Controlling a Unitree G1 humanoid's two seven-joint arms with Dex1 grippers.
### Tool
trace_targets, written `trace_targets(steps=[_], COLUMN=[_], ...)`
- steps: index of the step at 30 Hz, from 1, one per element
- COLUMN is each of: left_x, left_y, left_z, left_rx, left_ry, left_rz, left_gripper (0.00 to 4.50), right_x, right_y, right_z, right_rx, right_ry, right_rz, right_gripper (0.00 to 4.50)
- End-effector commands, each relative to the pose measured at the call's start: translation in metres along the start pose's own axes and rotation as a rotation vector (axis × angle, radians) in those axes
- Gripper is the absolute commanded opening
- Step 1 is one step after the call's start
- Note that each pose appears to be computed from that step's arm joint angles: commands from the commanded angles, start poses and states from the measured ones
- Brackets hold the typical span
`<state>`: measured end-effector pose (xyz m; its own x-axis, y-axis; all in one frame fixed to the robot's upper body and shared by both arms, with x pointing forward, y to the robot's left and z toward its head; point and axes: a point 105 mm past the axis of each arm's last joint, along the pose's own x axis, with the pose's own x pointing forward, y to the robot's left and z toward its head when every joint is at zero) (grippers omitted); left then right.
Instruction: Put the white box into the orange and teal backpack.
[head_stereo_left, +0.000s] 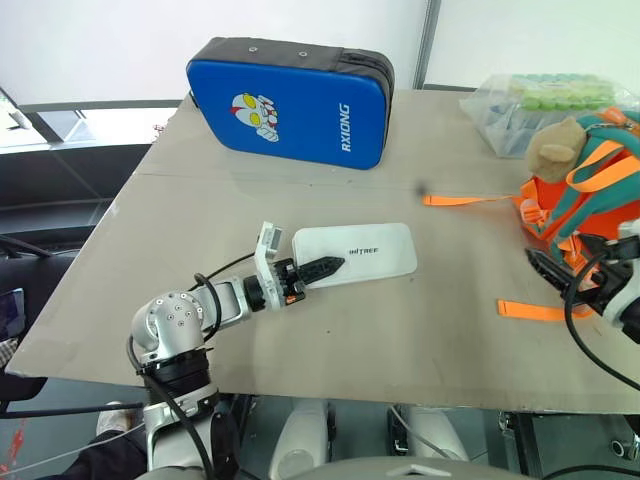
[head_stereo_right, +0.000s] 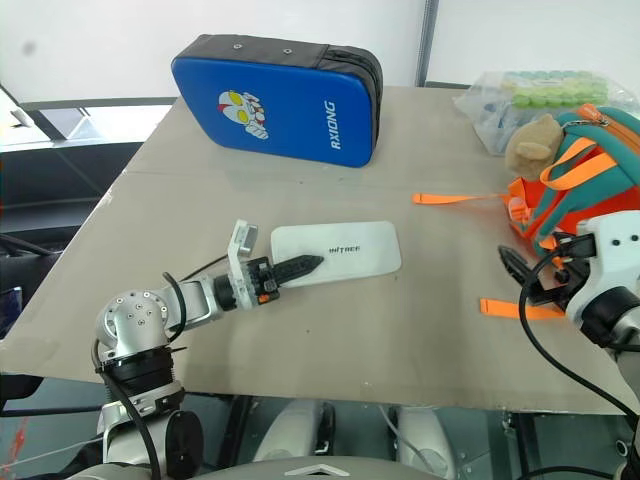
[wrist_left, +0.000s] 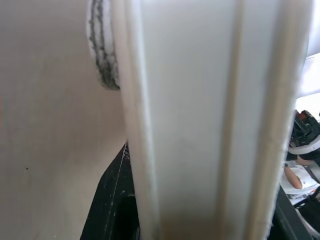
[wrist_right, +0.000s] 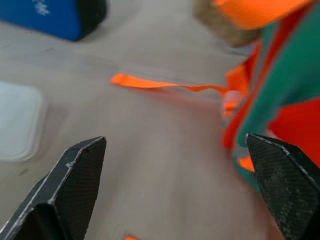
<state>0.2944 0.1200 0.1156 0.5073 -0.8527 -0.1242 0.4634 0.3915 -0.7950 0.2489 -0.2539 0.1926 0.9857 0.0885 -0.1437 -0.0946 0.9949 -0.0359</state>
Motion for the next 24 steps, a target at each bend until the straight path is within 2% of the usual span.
trace_targets(steps=[1, 6, 9, 13, 16, 20, 24], left_x=[0.004, 0.005, 0.002, 0.001, 0.0, -0.003, -0.009], left_y=[-0.024, -0.024, -0.026, -0.026, -0.026, -0.027, -0.028], left_z=[0.011, 0.011, 0.015, 0.018, 0.02, 0.031, 0.057], left_rx=[0.097, 0.134, 0.159, 0.174, 0.181, 0.2, 0.269], left_ry=[-0.02, -0.018, -0.057, -0.111, -0.159, -0.248, -0.389], left_rz=[-0.094, -0.096, -0.098, -0.088, -0.084, -0.074, -0.035], left_gripper=[1.1, 1.1, 1.1, 1.1, 1.1, 1.1, 1.1], right_x=[0.016, 0.063, 0.09, 0.107, 0.115, 0.122, 0.095], right_y=[-0.02, -0.032, -0.036, -0.044, -0.043, -0.015, 0.059], right_z=[0.016, 0.034, 0.037, 0.036, 0.047, 0.073, 0.109], right_rx=[0.05, 0.095, 0.05, 0.013, -0.019, -0.044, -0.054], right_ry=[-0.072, -0.157, -0.182, -0.215, -0.273, -0.377, -0.491], right_rz=[-0.167, -0.256, -0.266, -0.231, -0.17, 0.064, 0.605], right_gripper=[4.5, 4.5, 3.7, 1.77, 0.05, 0.02, 0.02])
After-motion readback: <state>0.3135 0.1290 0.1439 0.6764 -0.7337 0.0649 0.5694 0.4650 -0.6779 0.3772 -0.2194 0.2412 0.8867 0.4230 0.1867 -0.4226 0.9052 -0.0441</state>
